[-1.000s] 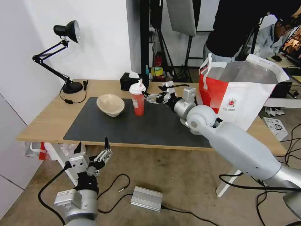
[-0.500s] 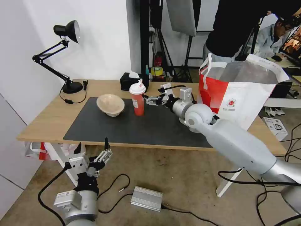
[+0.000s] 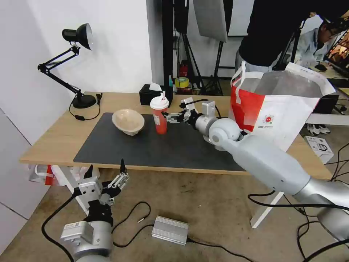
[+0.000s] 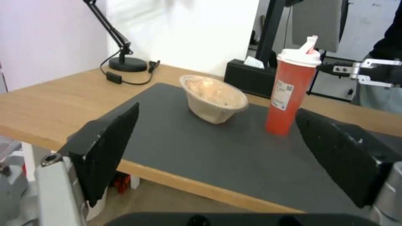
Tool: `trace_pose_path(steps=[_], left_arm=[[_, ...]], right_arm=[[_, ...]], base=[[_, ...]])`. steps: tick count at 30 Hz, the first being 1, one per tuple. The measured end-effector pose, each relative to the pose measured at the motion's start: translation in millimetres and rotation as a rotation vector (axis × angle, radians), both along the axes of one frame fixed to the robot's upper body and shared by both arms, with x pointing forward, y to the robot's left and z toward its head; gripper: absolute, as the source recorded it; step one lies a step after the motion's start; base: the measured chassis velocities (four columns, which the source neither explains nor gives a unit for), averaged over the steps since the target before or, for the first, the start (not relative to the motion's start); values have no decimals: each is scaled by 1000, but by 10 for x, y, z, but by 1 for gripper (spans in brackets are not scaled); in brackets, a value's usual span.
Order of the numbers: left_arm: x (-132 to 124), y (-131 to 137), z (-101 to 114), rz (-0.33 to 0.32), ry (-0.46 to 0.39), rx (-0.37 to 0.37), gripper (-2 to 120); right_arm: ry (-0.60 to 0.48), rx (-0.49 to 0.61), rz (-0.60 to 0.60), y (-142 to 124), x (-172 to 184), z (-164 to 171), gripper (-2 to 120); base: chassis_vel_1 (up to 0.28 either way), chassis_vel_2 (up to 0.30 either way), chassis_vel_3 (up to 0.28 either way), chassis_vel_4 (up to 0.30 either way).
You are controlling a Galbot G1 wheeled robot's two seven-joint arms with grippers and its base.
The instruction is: Pick up the trash from the table and place it into the takeout bag.
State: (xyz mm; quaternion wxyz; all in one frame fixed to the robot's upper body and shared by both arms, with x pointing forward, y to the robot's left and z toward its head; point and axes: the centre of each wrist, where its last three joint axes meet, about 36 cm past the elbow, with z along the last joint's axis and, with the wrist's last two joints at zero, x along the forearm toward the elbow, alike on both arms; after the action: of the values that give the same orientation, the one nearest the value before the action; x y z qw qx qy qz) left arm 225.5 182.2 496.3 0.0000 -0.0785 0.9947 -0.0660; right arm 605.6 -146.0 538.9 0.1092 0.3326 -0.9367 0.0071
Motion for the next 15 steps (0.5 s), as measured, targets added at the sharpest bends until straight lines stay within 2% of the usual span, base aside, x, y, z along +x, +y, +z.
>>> trace_pose_path(steps=[15], left_arm=[[-41,-16,44,8,-9,-9,100]], right_arm=[[-2,-16,5,36,153,10,100]], base=[[0,0,0,0]])
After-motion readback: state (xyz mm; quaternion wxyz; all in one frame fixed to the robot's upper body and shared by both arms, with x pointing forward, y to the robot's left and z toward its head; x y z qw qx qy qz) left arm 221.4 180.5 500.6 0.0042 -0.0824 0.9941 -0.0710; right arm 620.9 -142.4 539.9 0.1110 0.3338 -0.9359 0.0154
